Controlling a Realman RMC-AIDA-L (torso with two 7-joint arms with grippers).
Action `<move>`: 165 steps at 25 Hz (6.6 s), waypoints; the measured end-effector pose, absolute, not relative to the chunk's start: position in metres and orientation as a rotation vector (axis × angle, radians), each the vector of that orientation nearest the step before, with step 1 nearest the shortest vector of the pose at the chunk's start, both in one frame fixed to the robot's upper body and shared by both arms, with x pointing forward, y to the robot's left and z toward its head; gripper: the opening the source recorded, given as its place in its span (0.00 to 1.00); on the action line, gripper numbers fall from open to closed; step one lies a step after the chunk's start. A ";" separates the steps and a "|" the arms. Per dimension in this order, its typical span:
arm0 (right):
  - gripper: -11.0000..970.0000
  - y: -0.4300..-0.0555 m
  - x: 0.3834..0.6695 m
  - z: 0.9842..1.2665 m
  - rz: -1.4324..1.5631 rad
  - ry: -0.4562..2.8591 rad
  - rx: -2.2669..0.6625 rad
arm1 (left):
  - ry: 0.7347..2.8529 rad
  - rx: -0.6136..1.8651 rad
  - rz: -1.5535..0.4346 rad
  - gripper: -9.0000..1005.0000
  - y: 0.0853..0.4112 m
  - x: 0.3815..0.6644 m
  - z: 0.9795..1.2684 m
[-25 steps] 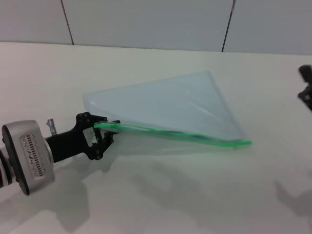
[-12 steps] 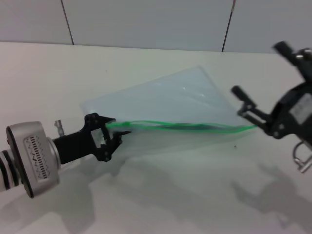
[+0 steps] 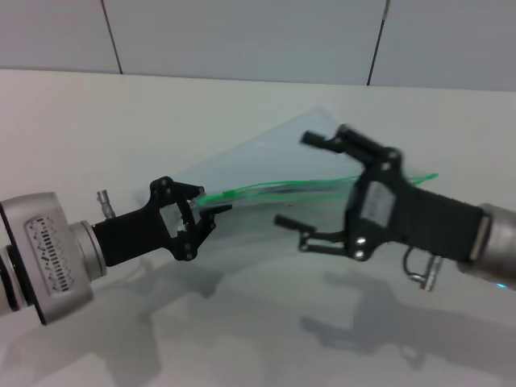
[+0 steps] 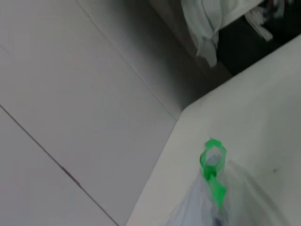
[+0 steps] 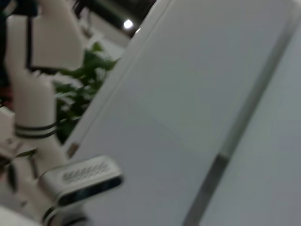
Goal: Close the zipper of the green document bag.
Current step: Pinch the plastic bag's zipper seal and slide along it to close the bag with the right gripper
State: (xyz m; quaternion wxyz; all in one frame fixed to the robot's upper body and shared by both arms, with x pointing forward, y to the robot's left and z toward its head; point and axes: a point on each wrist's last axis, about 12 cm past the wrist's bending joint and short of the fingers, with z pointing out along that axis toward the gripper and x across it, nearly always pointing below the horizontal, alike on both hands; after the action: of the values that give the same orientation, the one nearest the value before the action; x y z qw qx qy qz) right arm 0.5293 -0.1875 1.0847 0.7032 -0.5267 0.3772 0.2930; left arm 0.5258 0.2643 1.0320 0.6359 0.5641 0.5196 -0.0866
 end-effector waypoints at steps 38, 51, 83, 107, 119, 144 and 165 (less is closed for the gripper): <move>0.60 -0.145 0.546 1.064 0.596 0.988 -1.383 | 1.159 1.321 -0.280 0.06 0.251 0.518 1.029; 0.33 -0.143 0.547 1.060 0.568 1.014 -1.393 | 1.161 1.336 -0.298 0.06 0.250 0.516 1.027; 0.12 -0.141 0.542 1.057 0.555 0.973 -1.444 | 1.165 1.335 -0.298 0.06 0.252 0.515 1.027; 0.11 -0.145 0.544 1.051 0.505 1.009 -1.461 | 1.172 1.343 -0.301 0.06 0.254 0.515 1.027; 0.13 -0.157 0.541 1.045 0.473 1.059 -1.406 | 1.174 1.342 -0.301 0.07 0.255 0.514 1.026; 0.16 -0.226 0.538 1.023 0.253 1.302 -1.216 | 1.181 1.341 -0.298 0.06 0.257 0.511 1.025; 0.19 -0.301 0.533 1.013 -0.031 1.524 -0.915 | 1.170 1.322 -0.269 0.13 0.257 0.510 1.024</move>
State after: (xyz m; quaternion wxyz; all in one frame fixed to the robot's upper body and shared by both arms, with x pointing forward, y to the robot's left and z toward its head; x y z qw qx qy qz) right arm 0.5331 -0.3010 1.0135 0.6303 -0.3995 0.6655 -0.0133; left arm 0.5098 0.2570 1.0241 0.6273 0.5765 0.5103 -0.1171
